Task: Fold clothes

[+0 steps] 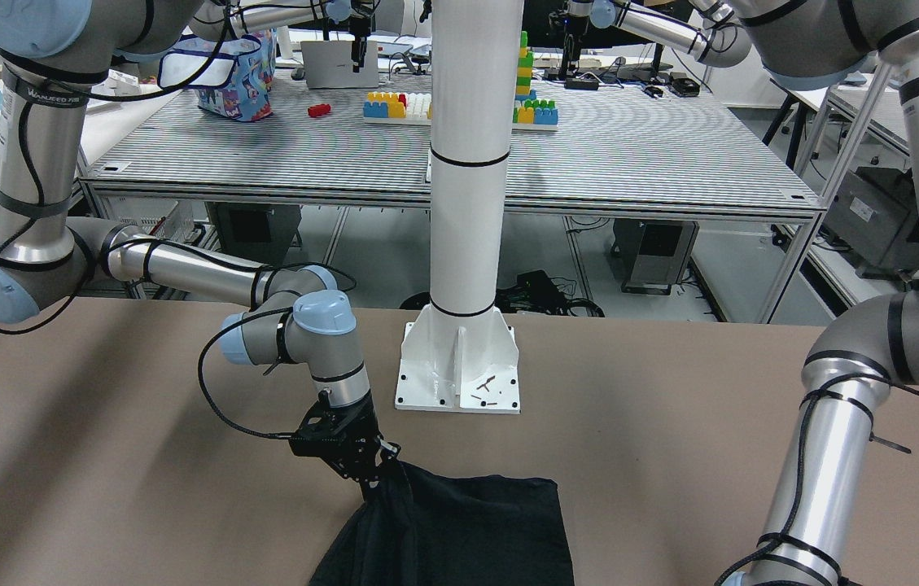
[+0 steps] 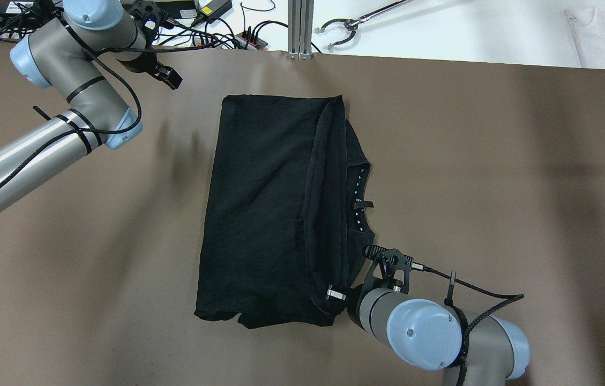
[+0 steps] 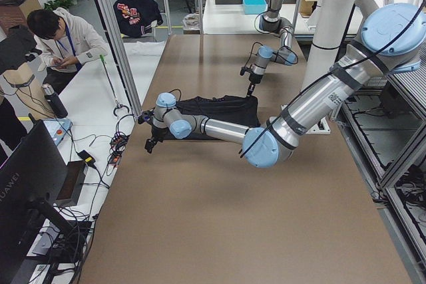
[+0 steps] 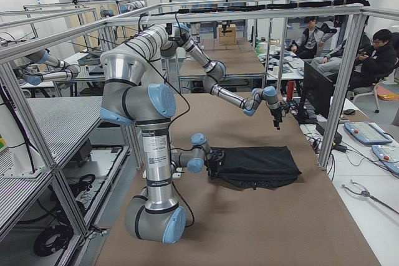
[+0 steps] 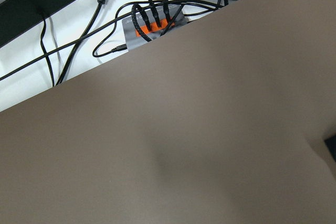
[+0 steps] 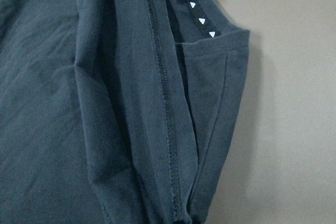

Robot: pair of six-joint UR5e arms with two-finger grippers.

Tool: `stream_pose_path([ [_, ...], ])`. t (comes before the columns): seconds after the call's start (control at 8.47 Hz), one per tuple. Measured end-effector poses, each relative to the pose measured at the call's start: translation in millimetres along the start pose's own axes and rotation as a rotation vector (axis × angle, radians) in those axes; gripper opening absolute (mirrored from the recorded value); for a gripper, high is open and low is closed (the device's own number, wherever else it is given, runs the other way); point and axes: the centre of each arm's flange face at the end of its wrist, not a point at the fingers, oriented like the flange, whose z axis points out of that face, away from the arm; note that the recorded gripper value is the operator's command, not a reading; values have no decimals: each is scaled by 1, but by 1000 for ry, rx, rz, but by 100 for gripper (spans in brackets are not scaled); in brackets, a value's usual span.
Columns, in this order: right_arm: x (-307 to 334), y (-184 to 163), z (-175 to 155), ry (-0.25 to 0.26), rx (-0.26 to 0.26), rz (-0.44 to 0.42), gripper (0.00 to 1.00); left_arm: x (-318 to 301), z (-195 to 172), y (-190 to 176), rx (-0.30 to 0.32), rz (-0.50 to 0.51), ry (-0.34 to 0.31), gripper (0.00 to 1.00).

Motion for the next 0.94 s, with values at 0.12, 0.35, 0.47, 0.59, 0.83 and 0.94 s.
stream_pose_path([
  [0.12,0,8,-3,-1,0,-3,0,0,0,0,0,0,1,100],
  [0.35,13,10,0,22,3,-15,0,-1,1,1,-2,-1,1,100],
  [0.47,22,8,2,36,5,-23,0,-1,1,2,-3,-1,1,100],
  [0.59,28,6,3,48,6,-41,49,-2,1,4,-2,-1,2,100],
  [0.83,29,2,-1,46,9,-59,94,-3,-1,8,2,-4,5,100],
  [0.94,27,0,-9,49,10,-69,94,-3,-2,9,3,-6,6,100],
])
